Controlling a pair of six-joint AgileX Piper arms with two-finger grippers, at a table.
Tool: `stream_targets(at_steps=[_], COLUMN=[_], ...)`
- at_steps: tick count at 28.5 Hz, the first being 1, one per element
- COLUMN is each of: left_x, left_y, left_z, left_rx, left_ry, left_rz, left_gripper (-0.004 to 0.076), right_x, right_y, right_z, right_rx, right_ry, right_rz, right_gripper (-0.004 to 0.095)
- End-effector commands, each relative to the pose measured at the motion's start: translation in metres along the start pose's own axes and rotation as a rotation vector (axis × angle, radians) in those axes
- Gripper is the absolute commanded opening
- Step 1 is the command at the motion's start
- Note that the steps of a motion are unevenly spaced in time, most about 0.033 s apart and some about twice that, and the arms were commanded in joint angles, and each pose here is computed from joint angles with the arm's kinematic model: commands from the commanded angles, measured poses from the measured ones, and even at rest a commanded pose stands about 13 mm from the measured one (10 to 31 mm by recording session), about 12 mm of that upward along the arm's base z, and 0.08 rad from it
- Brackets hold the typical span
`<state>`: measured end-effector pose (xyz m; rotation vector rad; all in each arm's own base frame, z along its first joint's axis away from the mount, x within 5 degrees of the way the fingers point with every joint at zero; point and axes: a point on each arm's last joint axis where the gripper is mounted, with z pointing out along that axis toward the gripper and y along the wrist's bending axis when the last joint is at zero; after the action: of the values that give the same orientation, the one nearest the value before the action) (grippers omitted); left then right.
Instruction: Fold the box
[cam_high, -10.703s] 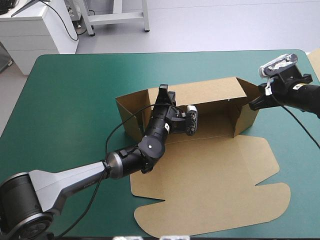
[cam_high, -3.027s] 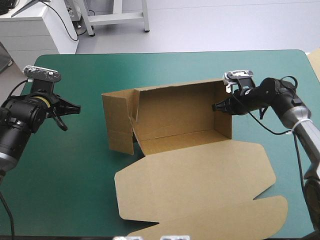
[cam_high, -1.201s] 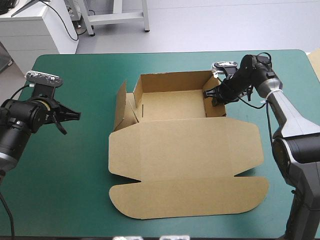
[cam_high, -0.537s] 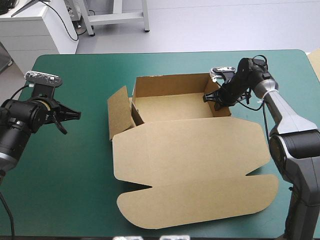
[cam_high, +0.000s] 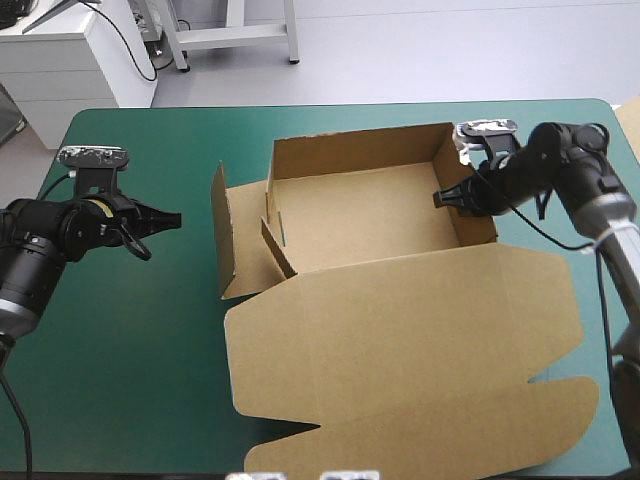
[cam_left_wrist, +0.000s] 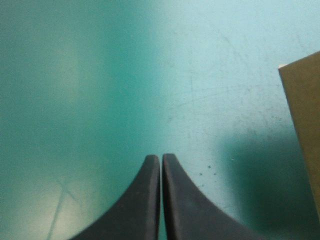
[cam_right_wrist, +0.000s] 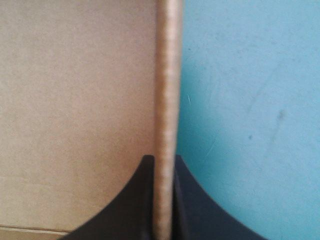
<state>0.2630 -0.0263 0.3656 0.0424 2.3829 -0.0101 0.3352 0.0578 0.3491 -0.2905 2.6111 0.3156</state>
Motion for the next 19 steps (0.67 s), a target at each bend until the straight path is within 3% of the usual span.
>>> stream_targets(at_steps=[1,9,19], left_x=[-0.013,-0.012,-0.012], left_y=[-0.005,-0.022,-0.04], left_z=[-0.015,-0.018,-0.025], left_rx=[0.069,0.261,0.469], left_ry=[-0.107,-0.091,-0.083], left_rz=[-0.051,-0.108,-0.119], left_gripper=[0.0001,0.0001,0.0001], right_x=[0.02,0.068,0.066], right_y=[0.005,0.013,0.02], right_z=[-0.048,-0.069,-0.072], right_rx=[-0.008,-0.024,-0.1], right_ry=[-0.203,-0.31,-0.388], right_rz=[0.04,0.11,0.144], right_gripper=[-0.0016,-0.0016,-0.0016])
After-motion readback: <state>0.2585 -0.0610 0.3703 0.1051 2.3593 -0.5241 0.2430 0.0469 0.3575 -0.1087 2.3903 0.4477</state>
